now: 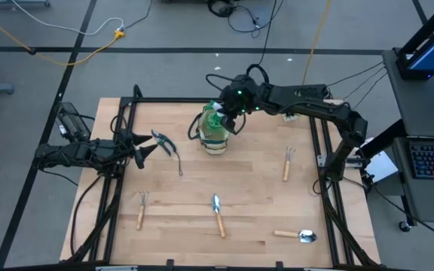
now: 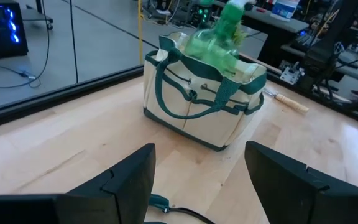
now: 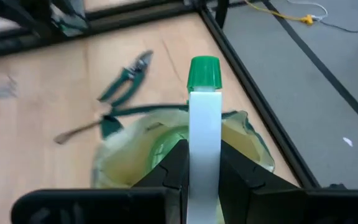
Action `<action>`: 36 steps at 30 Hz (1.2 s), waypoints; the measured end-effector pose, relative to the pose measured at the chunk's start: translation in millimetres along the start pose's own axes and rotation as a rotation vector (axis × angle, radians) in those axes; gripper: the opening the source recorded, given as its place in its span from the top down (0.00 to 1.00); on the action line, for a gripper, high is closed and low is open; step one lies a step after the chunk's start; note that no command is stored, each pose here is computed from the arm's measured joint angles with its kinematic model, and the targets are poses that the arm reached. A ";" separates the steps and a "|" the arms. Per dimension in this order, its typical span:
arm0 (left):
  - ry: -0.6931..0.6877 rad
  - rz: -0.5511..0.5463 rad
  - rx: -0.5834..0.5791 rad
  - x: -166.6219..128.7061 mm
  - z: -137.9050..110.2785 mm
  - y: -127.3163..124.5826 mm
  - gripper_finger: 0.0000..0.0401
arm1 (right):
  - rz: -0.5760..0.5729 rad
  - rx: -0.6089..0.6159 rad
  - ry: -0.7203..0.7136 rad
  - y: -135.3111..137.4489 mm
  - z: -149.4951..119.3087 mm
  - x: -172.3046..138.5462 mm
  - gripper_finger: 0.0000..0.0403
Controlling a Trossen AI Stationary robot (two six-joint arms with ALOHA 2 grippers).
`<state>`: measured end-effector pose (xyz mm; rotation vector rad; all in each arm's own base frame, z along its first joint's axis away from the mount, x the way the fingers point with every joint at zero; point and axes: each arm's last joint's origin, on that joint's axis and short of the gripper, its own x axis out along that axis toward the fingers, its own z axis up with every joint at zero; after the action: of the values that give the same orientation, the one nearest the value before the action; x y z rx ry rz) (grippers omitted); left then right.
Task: Pick & Place Garden tools in Gardening bag
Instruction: Put the green spray bottle into the gardening bag
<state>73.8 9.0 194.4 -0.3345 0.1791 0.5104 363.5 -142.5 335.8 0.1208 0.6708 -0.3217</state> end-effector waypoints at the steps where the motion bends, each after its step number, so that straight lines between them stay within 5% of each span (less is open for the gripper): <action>1: 0.000 0.000 0.007 0.0 0.0 0.0 0.37 | -0.015 -0.010 0.010 -1.4 -1.5 4.1 0.89; 13: 0.000 0.000 0.013 0.0 0.0 0.0 0.37 | -0.043 -0.049 0.058 -7.2 -11.2 35.6 0.89; 36: 0.000 0.000 0.013 0.0 0.0 0.0 0.37 | -0.122 -0.071 0.027 -10.1 -7.9 36.1 0.81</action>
<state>73.8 9.0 194.4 -0.3219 0.1823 0.5090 382.1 -159.5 306.9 0.0163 0.7176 -0.4134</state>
